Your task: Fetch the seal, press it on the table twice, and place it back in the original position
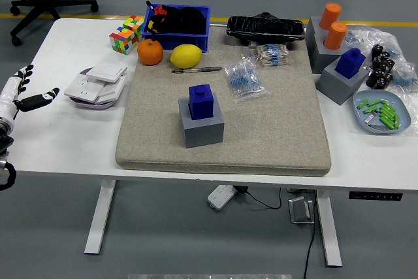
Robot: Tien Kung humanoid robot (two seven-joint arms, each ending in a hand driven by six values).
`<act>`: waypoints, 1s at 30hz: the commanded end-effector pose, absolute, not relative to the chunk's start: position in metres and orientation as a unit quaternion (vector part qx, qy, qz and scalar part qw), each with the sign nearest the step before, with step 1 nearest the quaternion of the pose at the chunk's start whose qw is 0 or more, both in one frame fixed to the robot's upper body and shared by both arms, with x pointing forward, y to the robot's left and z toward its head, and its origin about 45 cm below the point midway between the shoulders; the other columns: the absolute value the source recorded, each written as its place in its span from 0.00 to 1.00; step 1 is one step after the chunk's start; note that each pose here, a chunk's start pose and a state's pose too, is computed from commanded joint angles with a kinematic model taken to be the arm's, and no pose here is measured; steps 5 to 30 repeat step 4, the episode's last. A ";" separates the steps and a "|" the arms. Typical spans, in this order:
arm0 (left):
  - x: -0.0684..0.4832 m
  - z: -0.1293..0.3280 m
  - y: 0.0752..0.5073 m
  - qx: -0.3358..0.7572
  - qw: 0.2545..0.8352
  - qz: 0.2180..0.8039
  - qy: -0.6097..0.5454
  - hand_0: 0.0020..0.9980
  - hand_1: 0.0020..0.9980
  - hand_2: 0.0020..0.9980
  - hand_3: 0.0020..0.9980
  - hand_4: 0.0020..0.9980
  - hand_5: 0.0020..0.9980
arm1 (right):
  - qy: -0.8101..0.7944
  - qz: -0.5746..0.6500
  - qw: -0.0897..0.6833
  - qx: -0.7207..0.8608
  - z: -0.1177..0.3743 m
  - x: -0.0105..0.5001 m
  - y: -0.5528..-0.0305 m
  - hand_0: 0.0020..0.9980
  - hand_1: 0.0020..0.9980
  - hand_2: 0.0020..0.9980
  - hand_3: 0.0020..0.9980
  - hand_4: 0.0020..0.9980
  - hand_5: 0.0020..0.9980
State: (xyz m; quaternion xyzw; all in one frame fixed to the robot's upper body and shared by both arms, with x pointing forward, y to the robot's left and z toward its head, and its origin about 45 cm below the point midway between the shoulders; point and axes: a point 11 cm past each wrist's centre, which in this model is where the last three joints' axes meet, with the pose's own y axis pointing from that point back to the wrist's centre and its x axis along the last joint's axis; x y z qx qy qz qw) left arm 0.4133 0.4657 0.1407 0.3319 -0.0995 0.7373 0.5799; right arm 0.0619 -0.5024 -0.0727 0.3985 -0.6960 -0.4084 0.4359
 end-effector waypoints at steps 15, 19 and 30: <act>0.413 0.140 0.467 0.334 0.577 0.738 -0.101 0.92 0.95 0.98 1.00 0.77 0.22 | -0.697 -0.409 0.434 0.398 -0.073 0.062 -0.502 0.72 0.68 0.65 0.61 0.71 0.52; 0.413 0.140 0.467 0.334 0.577 0.738 -0.101 0.92 0.95 0.98 1.00 0.77 0.22 | -0.697 -0.409 0.434 0.398 -0.073 0.062 -0.502 0.72 0.68 0.65 0.61 0.71 0.52; 0.413 0.140 0.467 0.334 0.577 0.738 -0.101 0.92 0.95 0.98 1.00 0.77 0.22 | -0.697 -0.409 0.434 0.398 -0.073 0.062 -0.502 0.72 0.68 0.65 0.61 0.71 0.52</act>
